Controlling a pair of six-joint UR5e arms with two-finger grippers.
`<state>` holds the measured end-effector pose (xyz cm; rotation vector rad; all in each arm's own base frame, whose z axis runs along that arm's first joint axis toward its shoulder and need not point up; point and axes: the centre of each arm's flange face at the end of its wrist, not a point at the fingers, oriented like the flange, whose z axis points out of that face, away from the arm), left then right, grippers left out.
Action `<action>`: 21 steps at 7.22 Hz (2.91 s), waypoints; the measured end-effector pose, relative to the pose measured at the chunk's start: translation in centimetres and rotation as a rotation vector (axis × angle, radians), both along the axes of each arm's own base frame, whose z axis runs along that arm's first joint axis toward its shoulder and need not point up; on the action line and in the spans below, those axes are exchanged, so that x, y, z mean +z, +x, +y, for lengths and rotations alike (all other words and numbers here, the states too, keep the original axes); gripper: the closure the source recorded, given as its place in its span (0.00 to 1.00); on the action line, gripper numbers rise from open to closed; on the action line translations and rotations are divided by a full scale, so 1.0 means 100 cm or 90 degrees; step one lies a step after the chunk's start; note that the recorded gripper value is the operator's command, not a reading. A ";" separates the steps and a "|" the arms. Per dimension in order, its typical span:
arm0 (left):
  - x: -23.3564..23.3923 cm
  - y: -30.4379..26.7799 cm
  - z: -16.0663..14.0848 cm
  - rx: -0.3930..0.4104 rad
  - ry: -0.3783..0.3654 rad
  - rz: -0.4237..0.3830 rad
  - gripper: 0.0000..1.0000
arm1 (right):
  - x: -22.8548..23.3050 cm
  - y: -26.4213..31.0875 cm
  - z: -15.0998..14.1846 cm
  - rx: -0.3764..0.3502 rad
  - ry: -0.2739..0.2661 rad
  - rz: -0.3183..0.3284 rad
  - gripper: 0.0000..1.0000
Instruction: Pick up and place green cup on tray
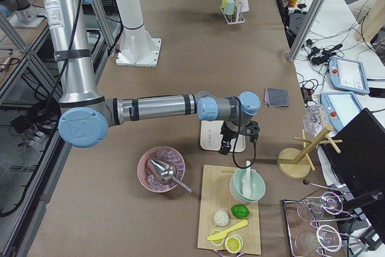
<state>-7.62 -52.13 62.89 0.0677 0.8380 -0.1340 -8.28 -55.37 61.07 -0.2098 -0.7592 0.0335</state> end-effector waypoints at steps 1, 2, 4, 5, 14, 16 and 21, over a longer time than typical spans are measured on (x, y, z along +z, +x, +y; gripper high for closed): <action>0.000 0.000 0.000 0.000 0.000 0.000 0.01 | 0.002 -0.006 -0.002 0.006 -0.002 0.001 0.01; 0.000 0.000 0.000 0.000 0.000 0.000 0.01 | 0.010 -0.010 -0.005 0.015 -0.002 0.000 0.01; 0.000 0.000 0.000 0.000 0.000 0.000 0.01 | 0.031 -0.020 -0.007 0.031 0.001 -0.004 0.02; -0.001 0.000 0.000 0.000 0.001 -0.001 0.01 | 0.036 -0.027 -0.006 0.032 -0.001 -0.005 0.03; -0.039 0.001 -0.004 0.001 0.049 -0.006 0.01 | 0.060 -0.074 0.003 -0.016 0.016 -0.007 0.30; -0.076 0.012 0.012 0.011 0.102 -0.042 0.01 | 0.062 -0.078 0.004 -0.022 0.016 -0.006 0.40; -0.190 0.163 0.047 0.185 0.273 -0.094 0.01 | 0.067 -0.077 0.007 -0.026 0.015 -0.005 0.59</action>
